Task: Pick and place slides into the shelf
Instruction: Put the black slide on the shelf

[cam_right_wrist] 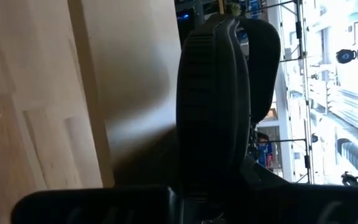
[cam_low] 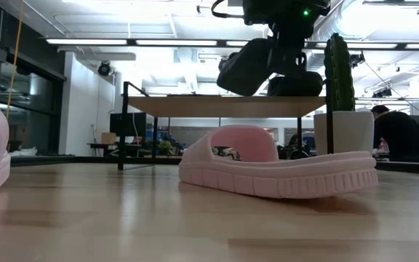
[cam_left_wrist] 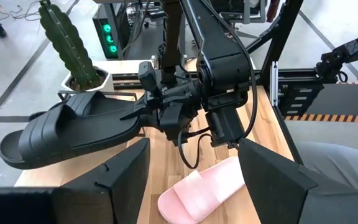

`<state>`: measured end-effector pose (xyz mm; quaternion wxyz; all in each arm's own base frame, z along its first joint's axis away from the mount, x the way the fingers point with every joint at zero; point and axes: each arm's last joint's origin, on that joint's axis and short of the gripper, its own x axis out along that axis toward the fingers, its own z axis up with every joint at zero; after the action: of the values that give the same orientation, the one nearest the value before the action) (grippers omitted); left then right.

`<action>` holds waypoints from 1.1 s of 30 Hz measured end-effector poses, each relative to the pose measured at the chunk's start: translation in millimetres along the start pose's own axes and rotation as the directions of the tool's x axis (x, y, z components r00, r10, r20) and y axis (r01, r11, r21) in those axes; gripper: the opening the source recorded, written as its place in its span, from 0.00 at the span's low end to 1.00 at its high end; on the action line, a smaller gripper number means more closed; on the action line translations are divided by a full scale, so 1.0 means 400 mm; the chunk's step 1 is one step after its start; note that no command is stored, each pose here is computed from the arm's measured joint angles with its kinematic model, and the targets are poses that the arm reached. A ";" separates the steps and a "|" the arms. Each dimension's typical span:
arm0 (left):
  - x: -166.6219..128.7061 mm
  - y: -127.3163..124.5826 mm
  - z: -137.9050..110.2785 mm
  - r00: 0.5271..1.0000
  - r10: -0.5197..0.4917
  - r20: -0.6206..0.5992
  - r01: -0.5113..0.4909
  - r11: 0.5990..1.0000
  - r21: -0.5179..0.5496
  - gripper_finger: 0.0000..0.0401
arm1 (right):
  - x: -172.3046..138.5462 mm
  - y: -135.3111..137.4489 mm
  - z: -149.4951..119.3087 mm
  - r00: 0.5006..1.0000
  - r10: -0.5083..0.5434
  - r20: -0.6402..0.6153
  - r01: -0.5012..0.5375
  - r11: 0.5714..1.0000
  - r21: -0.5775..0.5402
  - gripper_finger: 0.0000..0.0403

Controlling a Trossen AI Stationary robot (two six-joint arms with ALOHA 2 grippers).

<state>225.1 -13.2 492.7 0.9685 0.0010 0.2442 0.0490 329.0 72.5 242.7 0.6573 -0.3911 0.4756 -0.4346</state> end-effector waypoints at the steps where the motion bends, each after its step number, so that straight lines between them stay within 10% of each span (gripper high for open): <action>1: 0.000 0.000 0.000 1.000 0.000 0.000 0.000 1.000 0.000 0.58 | -0.002 0.001 0.000 1.000 0.003 0.000 -0.003 1.000 -0.001 0.09; 33: 0.000 -0.003 0.000 0.999 -0.035 -0.001 0.035 0.999 -0.026 0.58 | 0.066 0.061 0.014 0.997 -0.041 -0.067 0.043 0.998 0.034 0.09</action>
<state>225.1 -14.2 492.7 0.9689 -0.0161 0.2444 0.0354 343.9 55.7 213.9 0.6386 -0.3745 0.4811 -0.4695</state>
